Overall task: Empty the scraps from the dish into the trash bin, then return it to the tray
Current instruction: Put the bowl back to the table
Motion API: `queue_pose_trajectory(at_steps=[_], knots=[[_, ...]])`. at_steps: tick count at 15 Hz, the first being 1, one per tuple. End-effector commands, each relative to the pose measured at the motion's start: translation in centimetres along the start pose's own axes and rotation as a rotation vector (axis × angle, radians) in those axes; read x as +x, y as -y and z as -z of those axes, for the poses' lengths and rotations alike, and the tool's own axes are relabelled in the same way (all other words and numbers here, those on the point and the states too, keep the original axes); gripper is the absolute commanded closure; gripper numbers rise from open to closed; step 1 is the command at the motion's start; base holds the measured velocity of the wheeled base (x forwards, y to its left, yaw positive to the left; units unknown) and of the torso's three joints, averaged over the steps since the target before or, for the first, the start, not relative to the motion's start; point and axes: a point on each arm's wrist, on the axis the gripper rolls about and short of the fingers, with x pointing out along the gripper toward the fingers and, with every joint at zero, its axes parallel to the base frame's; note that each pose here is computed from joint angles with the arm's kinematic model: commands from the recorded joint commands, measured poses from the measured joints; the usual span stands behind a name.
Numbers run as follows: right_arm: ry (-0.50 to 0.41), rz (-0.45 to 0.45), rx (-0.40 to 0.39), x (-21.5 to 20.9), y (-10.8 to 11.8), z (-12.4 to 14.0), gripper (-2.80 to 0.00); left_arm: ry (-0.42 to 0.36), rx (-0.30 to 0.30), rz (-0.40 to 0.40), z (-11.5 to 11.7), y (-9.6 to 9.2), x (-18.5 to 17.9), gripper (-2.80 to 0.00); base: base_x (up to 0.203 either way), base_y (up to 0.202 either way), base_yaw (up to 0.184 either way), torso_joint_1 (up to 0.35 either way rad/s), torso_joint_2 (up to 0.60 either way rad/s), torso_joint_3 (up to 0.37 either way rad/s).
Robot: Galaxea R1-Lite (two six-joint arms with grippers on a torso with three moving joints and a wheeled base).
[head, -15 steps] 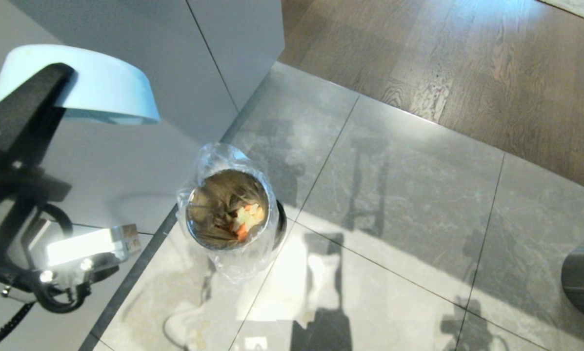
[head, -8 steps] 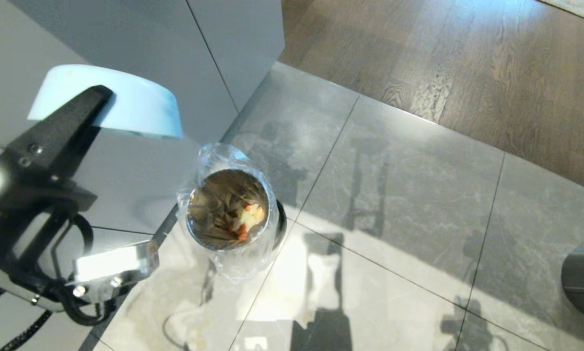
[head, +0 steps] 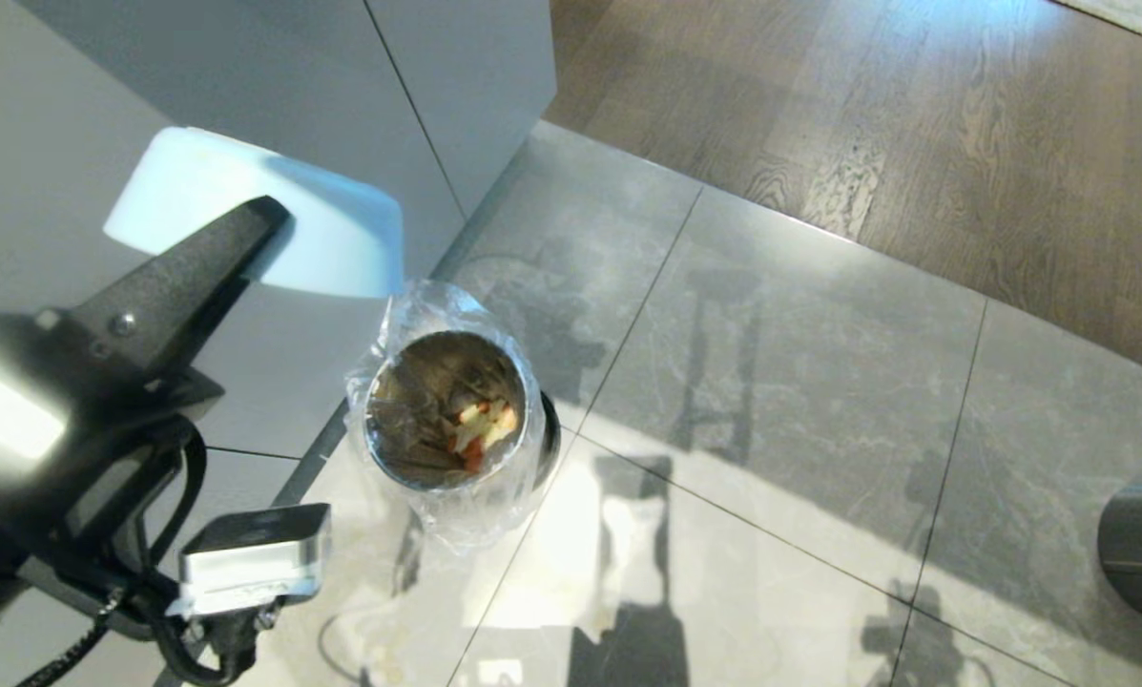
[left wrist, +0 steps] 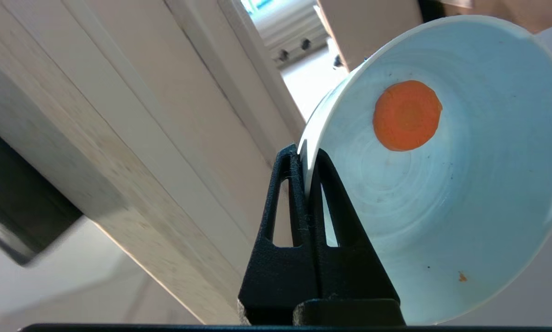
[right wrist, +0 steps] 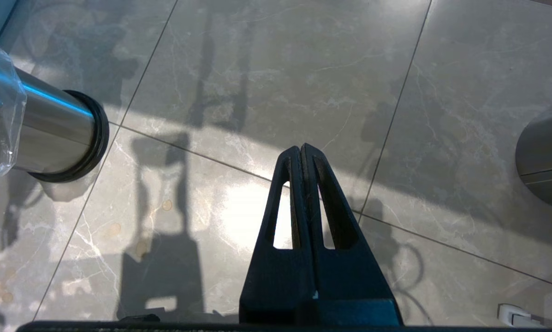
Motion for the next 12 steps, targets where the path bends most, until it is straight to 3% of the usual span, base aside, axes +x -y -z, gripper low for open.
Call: queue_pose_trajectory(at_steps=[1,3,12], knots=[[0.0,0.0,0.0,0.0,0.0,0.02,0.0,-0.018,0.082,-0.041,0.22,-0.29,-0.09,0.0,0.0,0.0,0.0,0.0,0.0,0.0],[0.0,0.0,0.0,0.0,0.0,0.02,0.0,-0.014,0.142,-0.046,0.2,-0.29,-0.1,0.0,0.0,0.0,0.0,0.0,0.0,0.0],[0.001,0.0,0.0,0.0,0.0,0.0,0.0,0.007,0.265,-0.103,0.1,-0.76,0.04,0.0,0.0,0.0,0.0,0.0,0.0,0.0]])
